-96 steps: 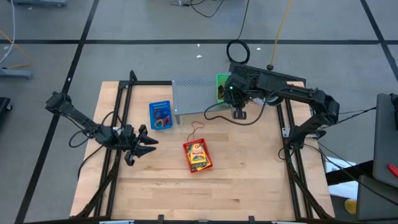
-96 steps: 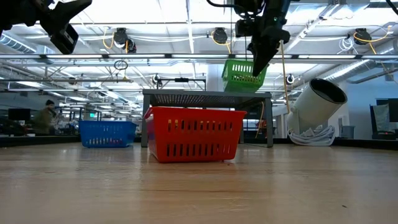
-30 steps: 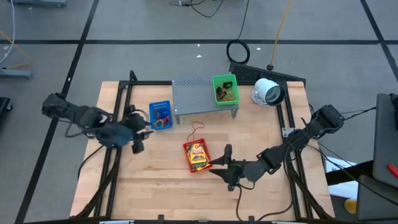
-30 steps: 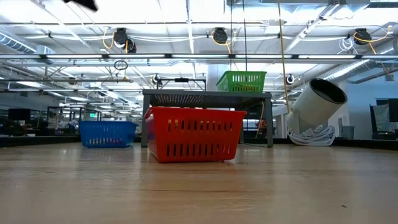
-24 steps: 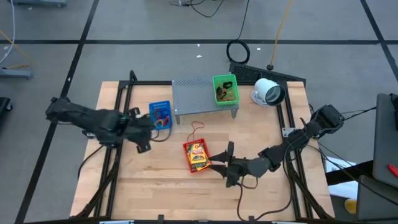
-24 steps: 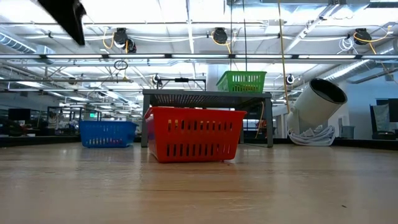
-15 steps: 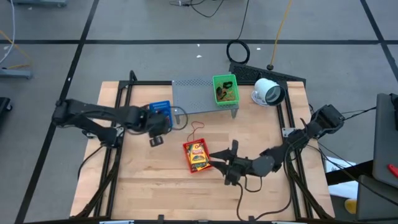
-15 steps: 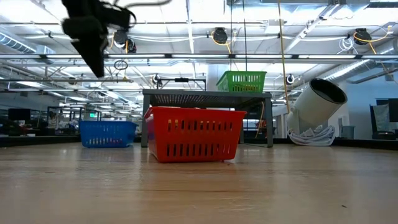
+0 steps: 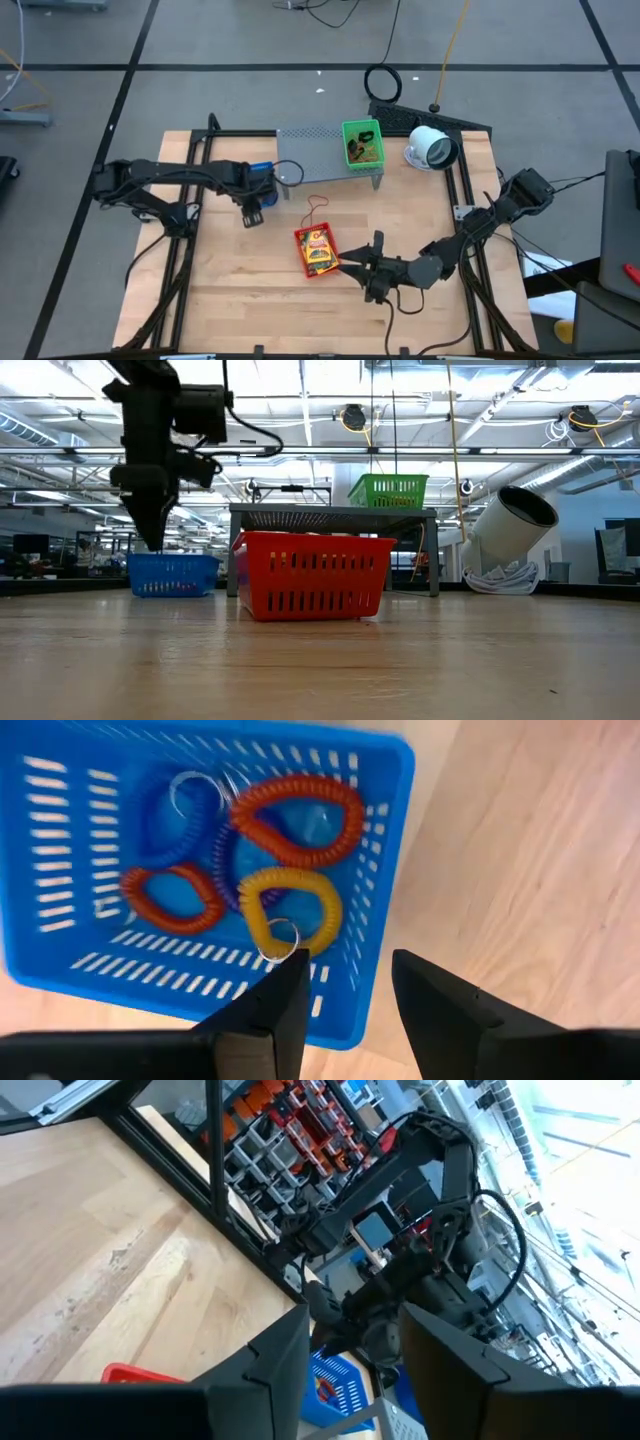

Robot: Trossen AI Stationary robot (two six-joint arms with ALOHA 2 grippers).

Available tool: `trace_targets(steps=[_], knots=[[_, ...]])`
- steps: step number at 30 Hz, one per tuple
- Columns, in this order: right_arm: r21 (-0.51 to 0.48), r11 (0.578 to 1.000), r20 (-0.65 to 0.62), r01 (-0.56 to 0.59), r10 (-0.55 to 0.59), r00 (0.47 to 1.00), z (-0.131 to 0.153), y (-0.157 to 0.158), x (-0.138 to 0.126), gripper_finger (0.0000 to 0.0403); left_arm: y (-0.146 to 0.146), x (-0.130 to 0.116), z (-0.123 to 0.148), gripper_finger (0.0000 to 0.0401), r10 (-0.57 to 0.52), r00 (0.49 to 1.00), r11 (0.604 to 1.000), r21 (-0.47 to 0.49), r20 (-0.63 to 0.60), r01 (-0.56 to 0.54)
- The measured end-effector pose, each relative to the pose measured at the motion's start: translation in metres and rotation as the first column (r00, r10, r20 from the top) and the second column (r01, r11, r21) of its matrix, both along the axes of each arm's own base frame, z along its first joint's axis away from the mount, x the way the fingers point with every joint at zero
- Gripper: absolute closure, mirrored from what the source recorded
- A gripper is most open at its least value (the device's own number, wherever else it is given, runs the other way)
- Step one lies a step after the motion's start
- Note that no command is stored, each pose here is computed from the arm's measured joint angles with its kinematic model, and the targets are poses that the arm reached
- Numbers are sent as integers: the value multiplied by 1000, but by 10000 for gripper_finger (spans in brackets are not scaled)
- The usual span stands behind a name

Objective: Pick & Place Office Desk Supplies
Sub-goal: Put the blue bin on the shelf

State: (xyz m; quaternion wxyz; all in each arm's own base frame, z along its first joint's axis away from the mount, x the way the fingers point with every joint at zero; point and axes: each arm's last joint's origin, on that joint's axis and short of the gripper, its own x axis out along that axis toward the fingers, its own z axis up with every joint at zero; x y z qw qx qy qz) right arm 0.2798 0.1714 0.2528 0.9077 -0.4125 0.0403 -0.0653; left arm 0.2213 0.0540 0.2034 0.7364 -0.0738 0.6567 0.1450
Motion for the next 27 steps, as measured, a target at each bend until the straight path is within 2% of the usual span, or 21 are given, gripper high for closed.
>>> trace_targets(steps=[5,14,16,20,21,27], knots=[[13,1000,-1,1,-1,1000,0,0,0,261,0,-5,-20,247,-41,999,999,-29,22,42],[31,999,2,7,-7,1000,0,-2,1,262,-2,-13,-39,251,-81,997,997,2,1,81],[40,999,4,12,-12,1000,0,-3,2,262,-2,-13,-39,273,-107,994,994,0,-3,107],[42,999,4,15,-15,1000,0,-4,3,262,-2,-13,-39,374,-115,993,993,2,-3,115],[42,999,4,14,-14,1000,0,-4,3,262,-2,-13,-39,386,-114,993,993,5,-3,114],[42,999,4,13,-13,1000,0,-4,3,262,-2,-13,-39,395,-111,994,994,7,-4,111]])
